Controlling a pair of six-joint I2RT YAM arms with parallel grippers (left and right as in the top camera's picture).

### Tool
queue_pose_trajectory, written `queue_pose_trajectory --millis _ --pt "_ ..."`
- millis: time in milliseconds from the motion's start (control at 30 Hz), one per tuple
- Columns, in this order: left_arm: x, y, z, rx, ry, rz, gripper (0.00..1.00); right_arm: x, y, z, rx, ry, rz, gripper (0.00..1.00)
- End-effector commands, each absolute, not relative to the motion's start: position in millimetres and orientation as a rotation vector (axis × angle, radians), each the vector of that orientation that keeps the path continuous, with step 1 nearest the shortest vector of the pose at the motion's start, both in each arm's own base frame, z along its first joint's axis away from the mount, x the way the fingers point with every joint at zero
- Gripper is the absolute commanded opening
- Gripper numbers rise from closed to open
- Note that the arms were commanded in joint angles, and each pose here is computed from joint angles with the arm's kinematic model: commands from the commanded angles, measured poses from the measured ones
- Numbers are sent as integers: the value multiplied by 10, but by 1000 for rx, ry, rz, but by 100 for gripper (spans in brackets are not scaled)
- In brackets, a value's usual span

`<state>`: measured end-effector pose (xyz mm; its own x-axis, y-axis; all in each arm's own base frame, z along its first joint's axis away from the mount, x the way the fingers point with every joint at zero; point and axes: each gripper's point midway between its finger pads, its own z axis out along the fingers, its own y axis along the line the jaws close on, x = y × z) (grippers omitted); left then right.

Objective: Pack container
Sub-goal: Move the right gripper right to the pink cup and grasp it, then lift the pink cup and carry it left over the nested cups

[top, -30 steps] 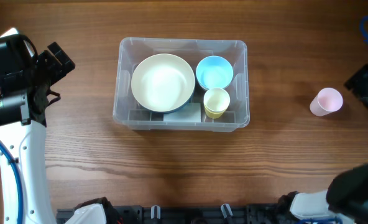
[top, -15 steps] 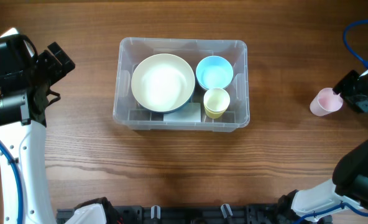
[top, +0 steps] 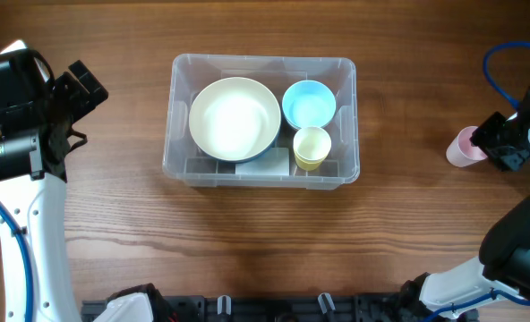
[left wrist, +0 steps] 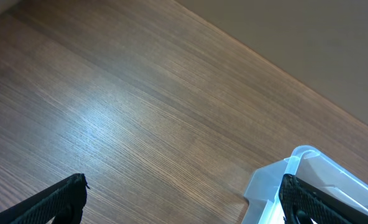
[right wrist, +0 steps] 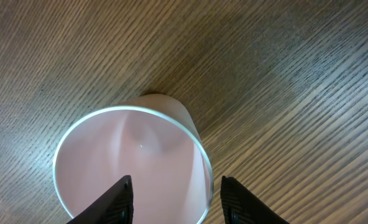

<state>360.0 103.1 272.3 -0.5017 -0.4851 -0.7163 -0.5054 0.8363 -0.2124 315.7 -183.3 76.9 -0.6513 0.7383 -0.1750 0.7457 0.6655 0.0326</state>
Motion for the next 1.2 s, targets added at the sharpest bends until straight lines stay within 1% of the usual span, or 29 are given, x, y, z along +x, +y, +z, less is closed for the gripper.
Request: queue_pose_trajectory --millis 0,400,800,1000,1167 --pt "3602 1029 2784 -725 2166 15 100 3118 -1826 675 1253 2717 -52 46" --pt "3602 1029 2784 -725 2166 15 100 3116 -1826 652 1255 2720 -52 46" --pt "3602 1029 2784 -725 2166 15 100 3093 -1811 546 1267 2749 -48 47" --pt "3602 1029 2784 -725 2166 15 100 3071 -1737 395 1266 2750 -1 47" --pt "3602 1029 2784 -725 2166 15 100 3083 -1743 396 1263 2745 -1 46"
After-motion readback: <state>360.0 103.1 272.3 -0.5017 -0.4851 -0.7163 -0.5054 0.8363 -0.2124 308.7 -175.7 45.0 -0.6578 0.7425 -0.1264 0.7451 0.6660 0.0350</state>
